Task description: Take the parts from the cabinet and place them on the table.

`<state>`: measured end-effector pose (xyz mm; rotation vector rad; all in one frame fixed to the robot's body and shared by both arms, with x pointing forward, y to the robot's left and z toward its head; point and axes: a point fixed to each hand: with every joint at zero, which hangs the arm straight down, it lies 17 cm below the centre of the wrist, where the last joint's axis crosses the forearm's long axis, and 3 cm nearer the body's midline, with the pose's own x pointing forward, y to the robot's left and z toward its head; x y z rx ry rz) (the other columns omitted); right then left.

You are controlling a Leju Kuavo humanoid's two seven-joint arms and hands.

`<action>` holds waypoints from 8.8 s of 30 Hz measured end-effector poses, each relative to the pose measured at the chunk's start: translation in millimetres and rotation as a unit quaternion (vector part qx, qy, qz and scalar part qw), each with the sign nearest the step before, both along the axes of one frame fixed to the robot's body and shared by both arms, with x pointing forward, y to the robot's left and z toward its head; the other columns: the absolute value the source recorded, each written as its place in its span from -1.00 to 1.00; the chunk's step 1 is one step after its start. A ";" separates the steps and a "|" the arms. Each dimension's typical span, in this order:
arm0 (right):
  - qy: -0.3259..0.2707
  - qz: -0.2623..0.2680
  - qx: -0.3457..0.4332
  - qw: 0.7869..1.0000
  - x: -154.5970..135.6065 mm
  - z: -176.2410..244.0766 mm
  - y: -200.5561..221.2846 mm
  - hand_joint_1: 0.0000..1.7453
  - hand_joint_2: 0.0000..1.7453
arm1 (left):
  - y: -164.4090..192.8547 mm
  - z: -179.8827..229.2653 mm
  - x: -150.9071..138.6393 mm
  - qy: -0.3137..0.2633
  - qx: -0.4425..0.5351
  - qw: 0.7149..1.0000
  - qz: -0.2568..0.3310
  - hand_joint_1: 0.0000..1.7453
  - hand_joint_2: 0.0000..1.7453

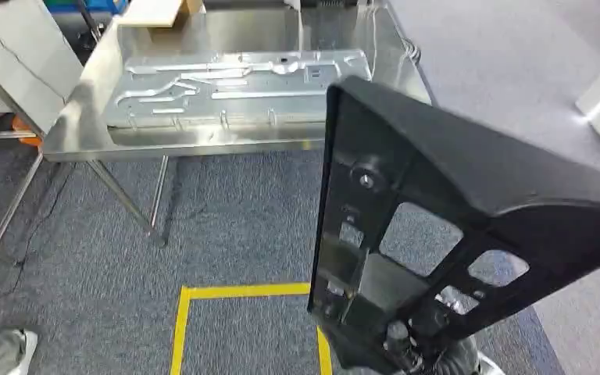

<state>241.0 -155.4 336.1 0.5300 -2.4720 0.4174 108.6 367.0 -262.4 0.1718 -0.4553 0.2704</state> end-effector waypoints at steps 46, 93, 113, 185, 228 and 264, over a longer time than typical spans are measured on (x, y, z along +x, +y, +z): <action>-0.005 0.000 0.001 1.000 2.1 4.1 -0.8 1.00 1.00 | -5.0 0.3 0.8 -0.005 -0.006 1.000 -0.005 -1.00 -1.00; -0.015 -0.003 0.010 1.000 -2.2 10.1 -2.9 1.00 1.00 | -6.8 0.7 3.0 -0.006 -0.007 1.000 -0.011 -1.00 -1.00; -0.012 -0.004 0.010 1.000 -1.4 9.4 -3.2 1.00 1.00 | -9.4 0.2 0.1 -0.006 -0.009 1.000 -0.013 -1.00 -1.00; -0.105 -0.314 -0.537 0.776 305.6 -14.2 -46.1 1.00 1.00 | -21.3 7.0 30.2 -0.027 -0.017 0.995 -0.099 -1.00 -1.00; -0.060 -0.218 -0.510 0.830 296.3 -126.4 73.5 -1.00 -1.00 | -36.8 17.9 56.6 -0.075 -0.023 0.986 -0.144 -1.00 -1.00; -0.265 -0.424 0.095 0.861 -30.8 135.7 -208.7 -1.00 -1.00 | -38.7 18.7 31.7 -0.101 -0.034 0.989 -0.105 -1.00 -1.00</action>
